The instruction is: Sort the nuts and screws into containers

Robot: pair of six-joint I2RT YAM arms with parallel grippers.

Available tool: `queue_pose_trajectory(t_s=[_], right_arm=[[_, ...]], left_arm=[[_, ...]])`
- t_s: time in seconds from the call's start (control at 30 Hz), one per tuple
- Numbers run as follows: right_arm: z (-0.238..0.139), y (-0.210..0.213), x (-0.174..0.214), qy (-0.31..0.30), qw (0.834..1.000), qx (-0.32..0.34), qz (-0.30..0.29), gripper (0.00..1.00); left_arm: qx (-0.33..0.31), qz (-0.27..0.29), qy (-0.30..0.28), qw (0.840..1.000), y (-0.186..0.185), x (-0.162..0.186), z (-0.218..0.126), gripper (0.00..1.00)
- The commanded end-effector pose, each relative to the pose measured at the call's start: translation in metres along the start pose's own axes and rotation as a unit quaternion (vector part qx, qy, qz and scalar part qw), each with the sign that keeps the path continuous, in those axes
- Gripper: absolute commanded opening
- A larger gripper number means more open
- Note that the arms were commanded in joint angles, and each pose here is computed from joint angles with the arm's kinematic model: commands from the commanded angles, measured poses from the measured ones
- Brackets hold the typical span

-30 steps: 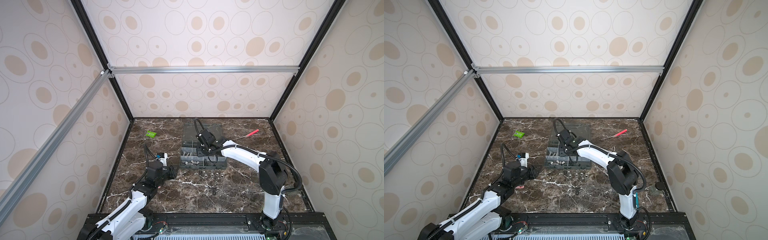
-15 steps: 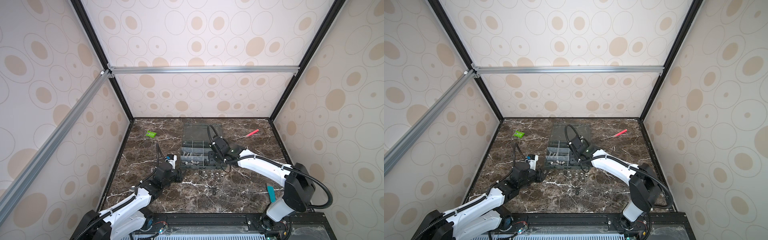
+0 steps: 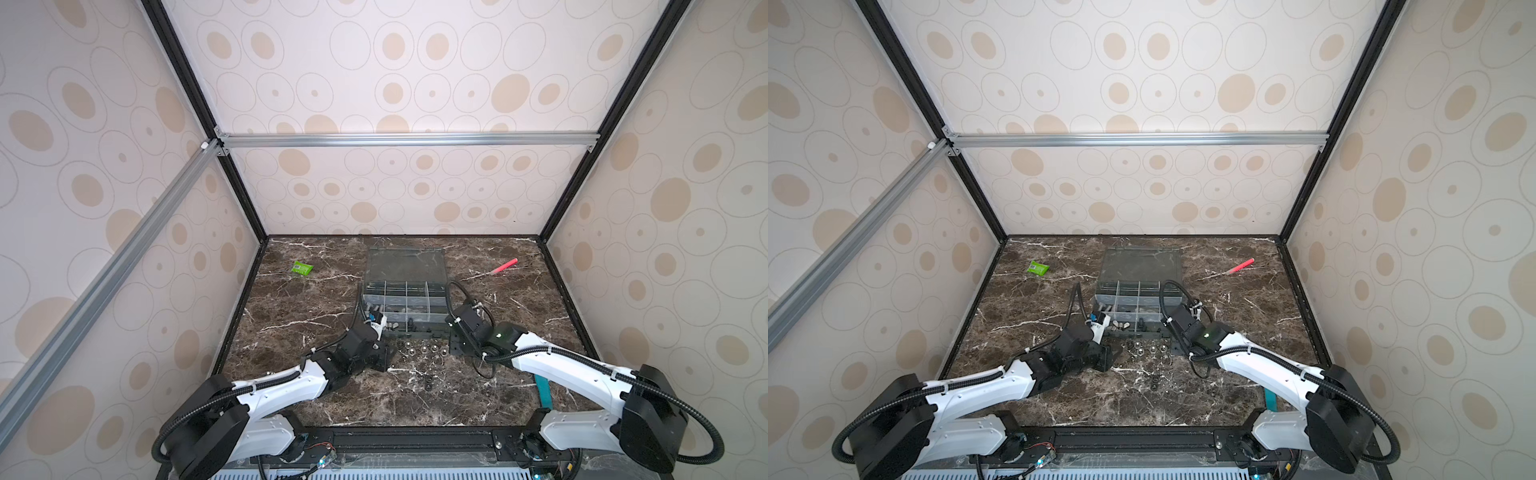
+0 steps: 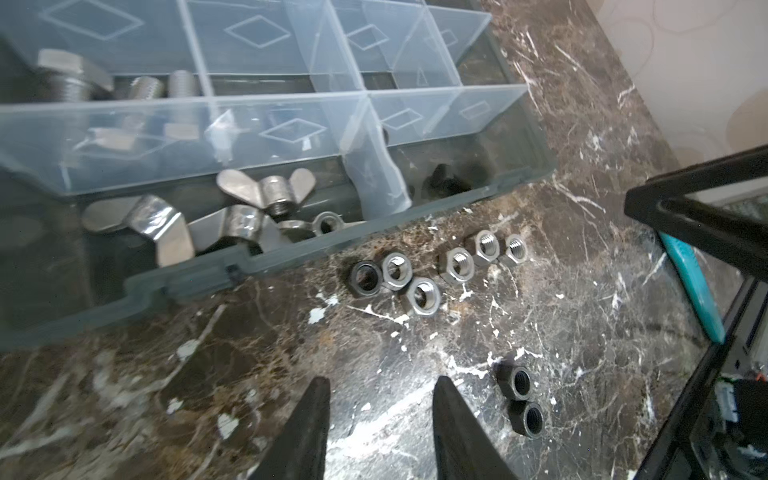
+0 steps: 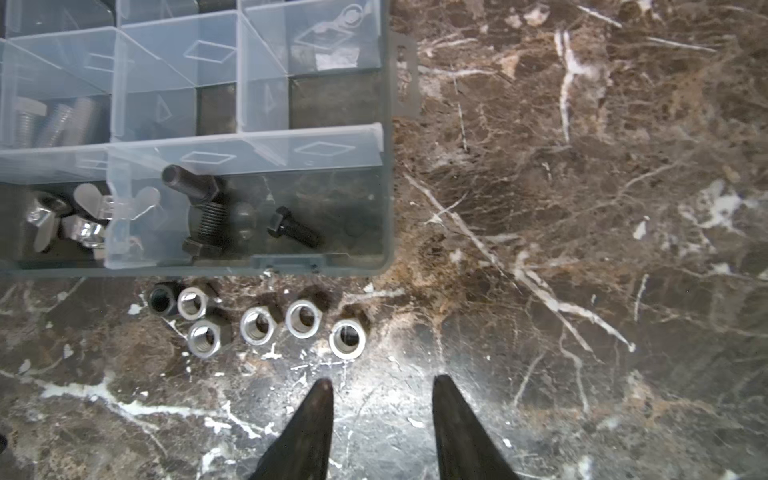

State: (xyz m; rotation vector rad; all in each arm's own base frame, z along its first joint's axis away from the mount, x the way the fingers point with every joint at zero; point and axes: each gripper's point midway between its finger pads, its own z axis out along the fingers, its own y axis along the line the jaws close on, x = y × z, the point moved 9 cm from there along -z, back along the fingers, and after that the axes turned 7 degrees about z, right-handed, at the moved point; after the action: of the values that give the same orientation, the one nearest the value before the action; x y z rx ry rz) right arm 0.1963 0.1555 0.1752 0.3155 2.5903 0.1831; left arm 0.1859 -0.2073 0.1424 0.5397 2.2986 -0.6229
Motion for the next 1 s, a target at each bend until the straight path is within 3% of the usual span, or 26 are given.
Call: queue_pose_trajectory(t_s=[0.0,0.5,0.97], right_arm=[[-0.004,-0.014,0.003,-0.008,0.999,0.023,0.027,0.43],[-0.013,-0.043,0.015,-0.022,0.997,0.051,0.048,0.43],[-0.021,-0.058,0.02,-0.038,0.995,0.056,0.067,0.44]], left_arm=[[0.006,0.056,0.014,0.998,-0.019,-0.01,0.007,0.42],[0.05,0.127,0.087,0.987,-0.059,0.014,0.029,0.42],[0.064,0.179,0.145,0.971,-0.096,0.016,0.065,0.43]])
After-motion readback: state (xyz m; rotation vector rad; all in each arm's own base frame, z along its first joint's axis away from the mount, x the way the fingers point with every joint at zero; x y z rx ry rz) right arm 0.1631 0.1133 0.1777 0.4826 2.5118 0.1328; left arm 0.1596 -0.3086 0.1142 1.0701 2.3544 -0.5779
